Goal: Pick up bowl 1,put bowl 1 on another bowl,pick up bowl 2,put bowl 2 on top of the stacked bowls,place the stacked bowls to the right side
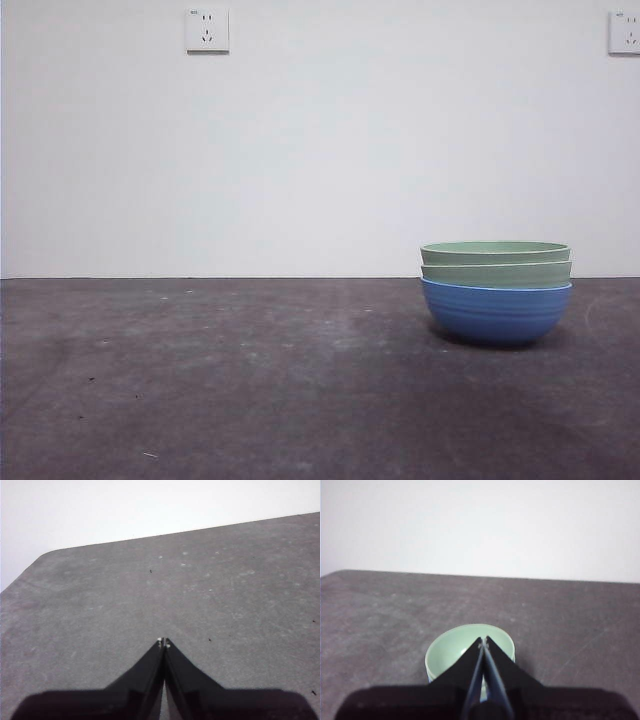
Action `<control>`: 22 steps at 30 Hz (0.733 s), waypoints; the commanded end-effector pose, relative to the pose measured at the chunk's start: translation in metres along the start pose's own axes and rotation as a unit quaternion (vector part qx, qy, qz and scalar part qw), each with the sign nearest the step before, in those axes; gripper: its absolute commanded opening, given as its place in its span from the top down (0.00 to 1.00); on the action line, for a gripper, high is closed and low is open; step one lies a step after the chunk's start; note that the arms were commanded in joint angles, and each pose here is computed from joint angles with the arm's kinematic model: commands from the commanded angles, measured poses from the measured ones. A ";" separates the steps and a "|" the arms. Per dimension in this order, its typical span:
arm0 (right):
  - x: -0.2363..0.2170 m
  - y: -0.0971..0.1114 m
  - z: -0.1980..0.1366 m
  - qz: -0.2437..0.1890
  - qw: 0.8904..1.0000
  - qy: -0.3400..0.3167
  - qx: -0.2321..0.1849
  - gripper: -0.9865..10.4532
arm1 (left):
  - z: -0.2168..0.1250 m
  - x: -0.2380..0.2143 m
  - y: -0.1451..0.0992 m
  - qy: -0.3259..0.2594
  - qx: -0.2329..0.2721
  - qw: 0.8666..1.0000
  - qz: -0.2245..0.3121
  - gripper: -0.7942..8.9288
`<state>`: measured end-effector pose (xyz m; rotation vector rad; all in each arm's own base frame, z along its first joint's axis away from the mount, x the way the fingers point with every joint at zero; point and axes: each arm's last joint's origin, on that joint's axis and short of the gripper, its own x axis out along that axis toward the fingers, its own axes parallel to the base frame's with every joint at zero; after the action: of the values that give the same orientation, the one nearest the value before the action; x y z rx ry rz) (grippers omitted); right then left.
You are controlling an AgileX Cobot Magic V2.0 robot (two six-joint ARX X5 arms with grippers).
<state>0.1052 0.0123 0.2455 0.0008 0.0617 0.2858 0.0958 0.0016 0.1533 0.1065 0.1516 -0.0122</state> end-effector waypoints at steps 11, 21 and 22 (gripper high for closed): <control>-0.004 0.001 -0.081 -0.003 0.999 0.013 0.039 0.91 | -0.005 0.001 0.000 0.006 -0.005 1.000 0.001 0.92; -0.004 0.001 -0.097 -0.002 0.997 0.048 0.053 0.91 | -0.005 0.001 0.000 0.007 -0.005 1.000 0.001 0.92; -0.004 0.001 -0.097 -0.003 0.997 0.048 0.055 0.91 | -0.005 0.001 0.000 0.006 -0.005 1.000 0.001 0.92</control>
<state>0.0944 0.0117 0.1546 0.0812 0.1544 0.2798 0.0958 0.0016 0.1533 0.1064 0.1520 -0.0122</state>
